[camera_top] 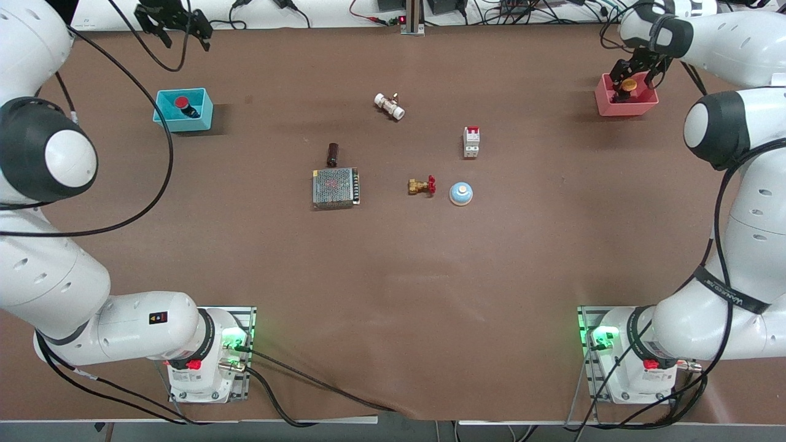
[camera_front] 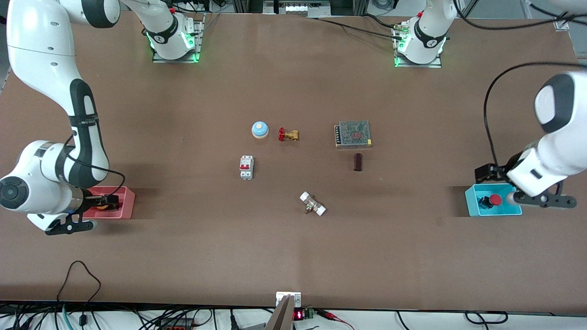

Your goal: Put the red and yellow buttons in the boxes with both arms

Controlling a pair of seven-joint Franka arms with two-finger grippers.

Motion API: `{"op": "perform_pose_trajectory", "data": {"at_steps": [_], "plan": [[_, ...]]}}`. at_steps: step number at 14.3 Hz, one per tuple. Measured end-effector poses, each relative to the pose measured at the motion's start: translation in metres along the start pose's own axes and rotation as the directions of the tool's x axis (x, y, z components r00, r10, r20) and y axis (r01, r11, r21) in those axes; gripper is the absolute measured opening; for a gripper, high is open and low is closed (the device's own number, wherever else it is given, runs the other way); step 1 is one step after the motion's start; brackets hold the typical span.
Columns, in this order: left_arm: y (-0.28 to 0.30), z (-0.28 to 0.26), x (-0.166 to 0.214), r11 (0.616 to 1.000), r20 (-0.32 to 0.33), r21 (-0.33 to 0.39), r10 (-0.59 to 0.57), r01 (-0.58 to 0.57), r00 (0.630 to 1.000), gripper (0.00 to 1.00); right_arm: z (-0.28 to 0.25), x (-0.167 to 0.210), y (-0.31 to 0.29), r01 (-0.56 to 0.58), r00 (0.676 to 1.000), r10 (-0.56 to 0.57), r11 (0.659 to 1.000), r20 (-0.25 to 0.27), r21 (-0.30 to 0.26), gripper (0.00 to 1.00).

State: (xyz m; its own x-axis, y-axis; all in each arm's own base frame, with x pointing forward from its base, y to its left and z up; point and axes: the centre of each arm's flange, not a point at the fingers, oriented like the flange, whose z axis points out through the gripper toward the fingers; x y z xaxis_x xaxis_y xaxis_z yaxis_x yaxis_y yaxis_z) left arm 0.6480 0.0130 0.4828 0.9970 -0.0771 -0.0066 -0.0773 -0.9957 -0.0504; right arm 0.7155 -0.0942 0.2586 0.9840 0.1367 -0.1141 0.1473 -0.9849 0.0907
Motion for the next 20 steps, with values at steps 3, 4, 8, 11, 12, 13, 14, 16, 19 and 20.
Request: {"op": "perform_pose_trajectory", "data": {"at_steps": [3, 4, 8, 11, 12, 13, 14, 16, 19, 20], "plan": [[0.002, -0.053, -0.025, 1.000, -0.031, 0.018, -0.004, 0.005, 1.000, 1.00, -0.061, -0.012, -0.001, -0.010, 1.000, 0.010, 0.999, 0.000, 0.038, 1.00], [0.002, -0.066, -0.032, 1.000, -0.042, 0.022, -0.005, 0.006, 0.999, 1.00, -0.082, -0.017, -0.002, -0.017, 1.000, 0.017, 0.998, -0.010, 0.061, 1.00], [0.005, -0.099, -0.055, 0.999, -0.058, 0.035, -0.007, 0.009, 0.998, 1.00, -0.165, -0.040, -0.023, -0.033, 0.999, 0.037, 0.992, -0.032, 0.119, 1.00], [0.004, -0.121, -0.069, 0.999, -0.072, 0.038, -0.014, 0.017, 0.997, 1.00, -0.218, -0.059, -0.054, -0.048, 0.998, 0.053, 0.989, -0.032, 0.136, 1.00], [0.004, -0.127, -0.073, 0.999, -0.079, 0.036, -0.017, 0.020, 0.997, 1.00, -0.235, -0.068, -0.058, -0.043, 0.998, 0.048, 0.989, -0.032, 0.143, 1.00], [0.005, -0.130, -0.075, 0.999, -0.084, 0.033, -0.018, 0.021, 0.996, 1.00, -0.252, -0.078, -0.058, -0.041, 0.998, 0.047, 0.988, -0.033, 0.149, 1.00], [0.006, -0.130, -0.076, 0.999, -0.084, 0.030, -0.018, 0.021, 0.996, 1.00, -0.275, -0.096, -0.051, -0.047, 0.998, 0.053, 0.986, -0.036, 0.158, 1.00], [0.006, -0.129, -0.077, 0.999, -0.080, 0.030, -0.018, 0.021, 0.997, 1.00, -0.289, -0.108, -0.045, -0.054, 0.997, 0.062, 0.986, -0.043, 0.160, 1.00], [0.005, -0.128, -0.077, 0.999, -0.079, 0.030, -0.019, 0.021, 0.997, 1.00, -0.296, -0.120, -0.038, -0.062, 0.997, 0.068, 0.991, -0.042, 0.119, 1.00], [0.005, -0.128, -0.077, 0.999, -0.078, 0.030, -0.019, 0.021, 0.997, 1.00, -0.295, -0.125, -0.036, -0.067, 0.997, 0.072, 0.991, -0.039, 0.112, 1.00]]}}
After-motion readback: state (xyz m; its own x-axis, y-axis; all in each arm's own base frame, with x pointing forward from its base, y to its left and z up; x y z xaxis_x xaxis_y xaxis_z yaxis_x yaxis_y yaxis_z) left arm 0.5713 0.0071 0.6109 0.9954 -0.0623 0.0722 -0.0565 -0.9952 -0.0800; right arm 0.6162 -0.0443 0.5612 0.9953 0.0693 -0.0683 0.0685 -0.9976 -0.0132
